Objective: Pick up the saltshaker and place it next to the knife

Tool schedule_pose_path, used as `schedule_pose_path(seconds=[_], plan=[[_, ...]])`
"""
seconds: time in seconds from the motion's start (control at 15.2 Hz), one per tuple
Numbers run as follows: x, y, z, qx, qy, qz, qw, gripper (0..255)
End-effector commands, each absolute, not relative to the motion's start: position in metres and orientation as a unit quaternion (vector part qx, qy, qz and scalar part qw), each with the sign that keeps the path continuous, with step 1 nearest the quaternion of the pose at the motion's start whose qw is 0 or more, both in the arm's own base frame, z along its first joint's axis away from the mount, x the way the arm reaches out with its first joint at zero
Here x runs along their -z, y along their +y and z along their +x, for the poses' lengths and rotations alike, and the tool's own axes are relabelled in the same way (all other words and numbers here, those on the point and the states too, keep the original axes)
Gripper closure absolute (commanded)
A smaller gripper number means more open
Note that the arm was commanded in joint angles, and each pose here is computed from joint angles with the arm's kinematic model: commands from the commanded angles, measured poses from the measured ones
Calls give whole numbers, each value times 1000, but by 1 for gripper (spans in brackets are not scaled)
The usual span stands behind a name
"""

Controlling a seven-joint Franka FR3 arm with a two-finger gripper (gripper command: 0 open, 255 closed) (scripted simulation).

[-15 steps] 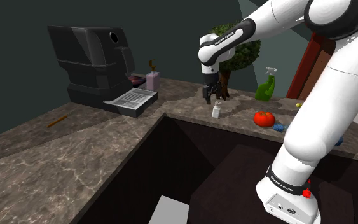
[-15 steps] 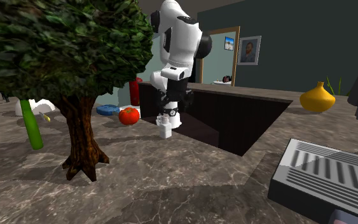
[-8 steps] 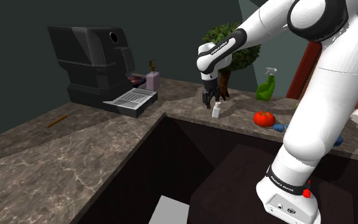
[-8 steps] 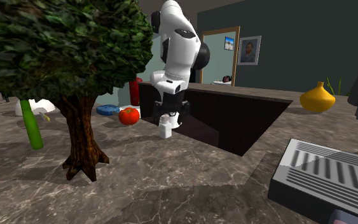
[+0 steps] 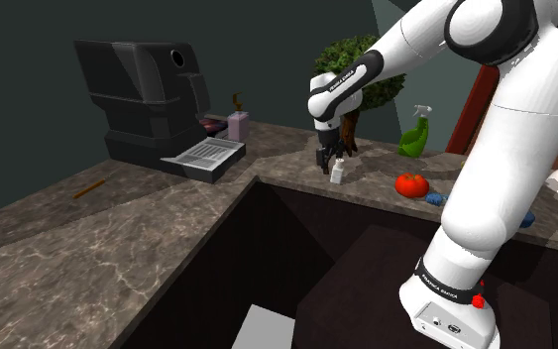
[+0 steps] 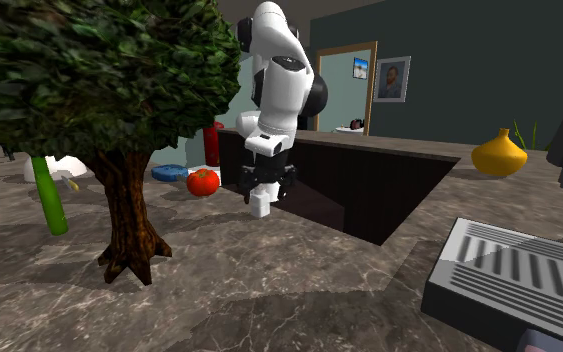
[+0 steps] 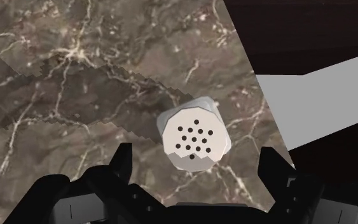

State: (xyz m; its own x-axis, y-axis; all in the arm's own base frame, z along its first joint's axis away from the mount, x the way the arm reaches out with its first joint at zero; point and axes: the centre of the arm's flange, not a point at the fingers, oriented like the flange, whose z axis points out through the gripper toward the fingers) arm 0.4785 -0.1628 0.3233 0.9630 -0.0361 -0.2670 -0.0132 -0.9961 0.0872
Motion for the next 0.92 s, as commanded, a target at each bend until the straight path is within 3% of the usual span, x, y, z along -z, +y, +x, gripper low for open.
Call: schedule_pose_path(seconds=[0.0, 0.07, 0.13, 0.86], plan=[[-323, -163, 478, 135, -12, 990, 42, 0], [-323, -163, 478, 135, -12, 990, 42, 0], [-323, -163, 478, 135, -12, 990, 42, 255], [-334, -163, 478, 135, -12, 990, 42, 255]])
